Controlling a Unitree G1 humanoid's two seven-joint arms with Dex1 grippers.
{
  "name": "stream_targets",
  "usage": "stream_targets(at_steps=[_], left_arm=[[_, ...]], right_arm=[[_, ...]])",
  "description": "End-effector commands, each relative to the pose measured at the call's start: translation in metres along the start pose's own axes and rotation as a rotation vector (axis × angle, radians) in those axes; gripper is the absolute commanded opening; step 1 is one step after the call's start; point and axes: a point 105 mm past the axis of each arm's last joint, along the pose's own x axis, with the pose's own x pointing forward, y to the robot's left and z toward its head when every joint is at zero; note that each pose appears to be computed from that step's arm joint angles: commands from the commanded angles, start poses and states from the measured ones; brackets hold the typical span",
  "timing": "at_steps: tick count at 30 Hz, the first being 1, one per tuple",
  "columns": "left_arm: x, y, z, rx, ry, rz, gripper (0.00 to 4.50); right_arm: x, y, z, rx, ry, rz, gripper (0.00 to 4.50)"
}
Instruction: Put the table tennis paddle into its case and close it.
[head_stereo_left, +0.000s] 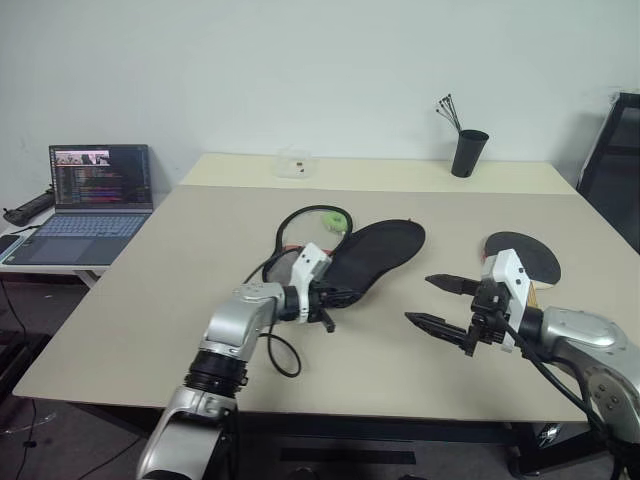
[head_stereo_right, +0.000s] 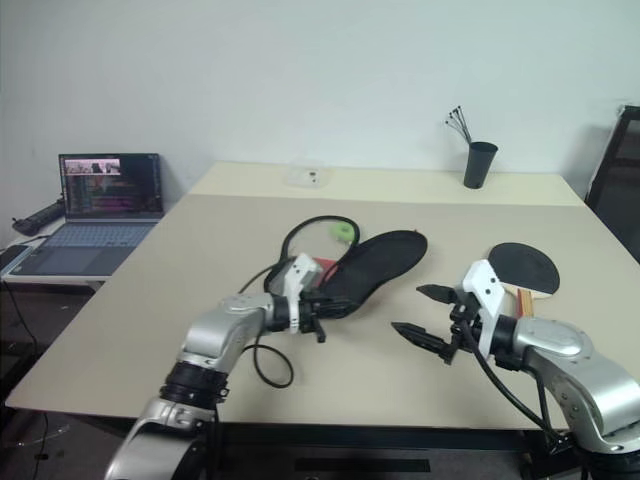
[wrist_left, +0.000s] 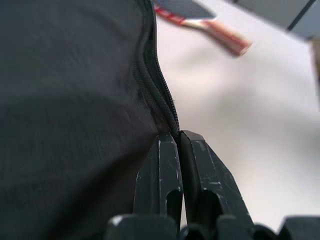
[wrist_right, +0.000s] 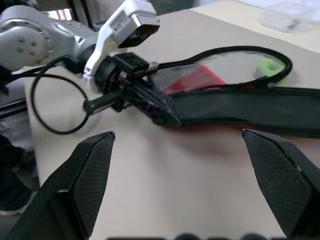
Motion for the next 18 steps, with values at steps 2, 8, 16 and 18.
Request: stream_targets(at_steps=[2,8,16,18], left_arm=[[0.028,-0.004,0.015,0.023,-0.019,0.017,0.04],[0.064,-0.001,0.019,0.043,-0.014,0.068,0.04],[0.093,-0.006,0.027,0.001,-0.052,0.096,0.04],[0.095,-0.008,0.03,-0.011,-0.07,0.083,0.54]], right_arm=[[-0.008,-0.004,0.01,-0.04,-0.015,-0.021,4.5],[-0.012,-0.002,0.008,-0.033,0.005,-0.031,4.5],[-0.015,-0.002,0.008,-0.02,0.015,-0.057,4.5],[-0.015,-0.002,0.008,-0.017,0.016,-0.06,4.5]])
